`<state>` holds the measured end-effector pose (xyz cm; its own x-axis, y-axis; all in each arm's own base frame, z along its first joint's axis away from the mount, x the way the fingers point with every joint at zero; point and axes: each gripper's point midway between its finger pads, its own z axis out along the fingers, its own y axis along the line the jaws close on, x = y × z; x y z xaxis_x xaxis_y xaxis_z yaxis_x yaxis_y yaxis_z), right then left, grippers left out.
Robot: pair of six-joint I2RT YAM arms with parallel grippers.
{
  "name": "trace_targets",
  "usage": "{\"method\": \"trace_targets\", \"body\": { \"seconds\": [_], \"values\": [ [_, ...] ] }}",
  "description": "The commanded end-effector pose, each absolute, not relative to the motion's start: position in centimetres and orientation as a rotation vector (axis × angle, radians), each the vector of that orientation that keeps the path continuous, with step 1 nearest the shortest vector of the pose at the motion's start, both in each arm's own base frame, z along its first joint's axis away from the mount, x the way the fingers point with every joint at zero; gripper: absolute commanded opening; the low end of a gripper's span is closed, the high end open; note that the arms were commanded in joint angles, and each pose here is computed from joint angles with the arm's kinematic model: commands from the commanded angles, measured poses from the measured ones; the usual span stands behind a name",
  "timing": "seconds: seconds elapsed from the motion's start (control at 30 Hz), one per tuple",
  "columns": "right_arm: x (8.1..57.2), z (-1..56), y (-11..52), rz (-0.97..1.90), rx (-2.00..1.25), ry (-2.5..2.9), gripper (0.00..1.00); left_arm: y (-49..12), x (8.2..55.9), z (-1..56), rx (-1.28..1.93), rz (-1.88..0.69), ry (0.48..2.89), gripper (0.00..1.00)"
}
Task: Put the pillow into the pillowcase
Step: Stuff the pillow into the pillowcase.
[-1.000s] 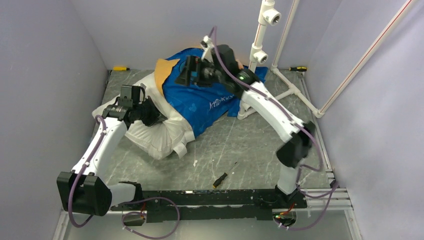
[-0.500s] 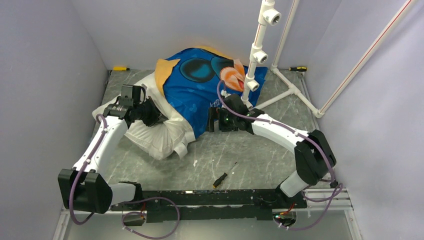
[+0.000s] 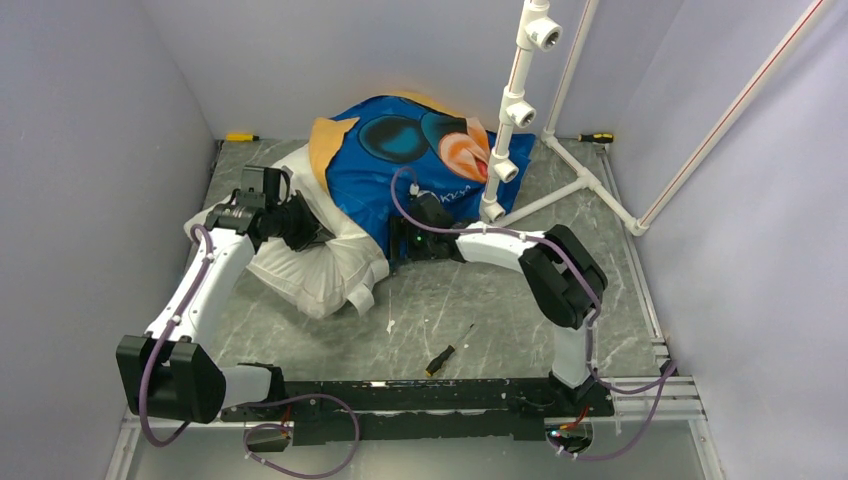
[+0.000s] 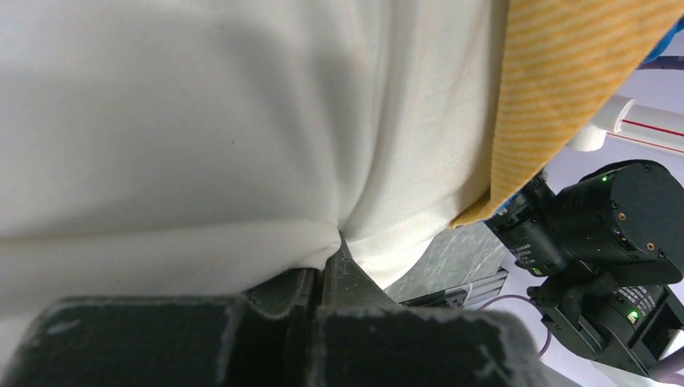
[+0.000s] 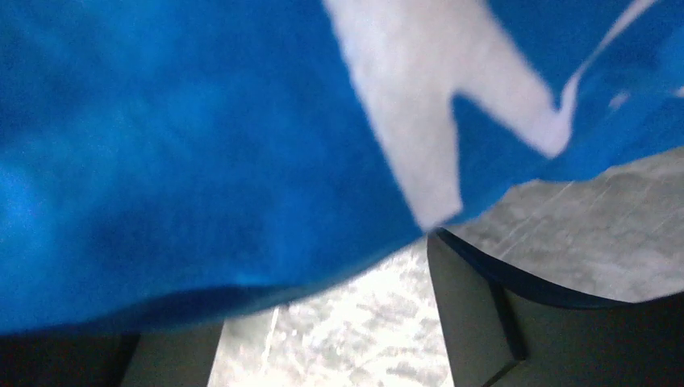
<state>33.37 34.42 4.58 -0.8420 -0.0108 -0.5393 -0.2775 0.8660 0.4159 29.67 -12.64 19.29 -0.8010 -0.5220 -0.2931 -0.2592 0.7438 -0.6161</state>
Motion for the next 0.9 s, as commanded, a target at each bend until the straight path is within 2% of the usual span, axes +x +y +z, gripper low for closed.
{"method": "trace_targets", "body": {
  "seconds": [0.0,0.03,0.1,0.17,0.47,0.7,0.87],
  "values": [
    [39.9,8.3,34.6,0.522,-0.094,2.260,0.81,-13.2,32.3,22.4,-0.538,-0.836,2.365,0.00],
    [40.6,8.8,34.5,0.510,-0.090,2.235,0.75,-13.1,32.2,22.5,-0.540,-0.837,2.362,0.00],
    [41.5,10.3,35.0,0.546,-0.137,2.183,0.42,-13.0,32.2,22.7,-0.540,-0.832,2.358,0.00],
    [41.7,12.5,35.3,0.583,-0.193,2.138,0.01,-12.9,32.1,22.9,-0.536,-0.824,2.355,0.00],
    [36.6,24.8,35.8,0.836,-0.409,2.010,0.00,-12.1,33.0,24.0,-0.556,-0.816,2.296,0.00],
    [29.1,35.1,41.2,1.435,-0.725,1.818,0.00,-13.2,35.0,26.4,-0.515,-0.926,2.195,0.00],
    [24.5,42.7,44.8,1.742,-0.968,1.608,0.00,-13.4,36.7,29.7,-0.478,-0.945,2.077,0.00]
  ]
}}
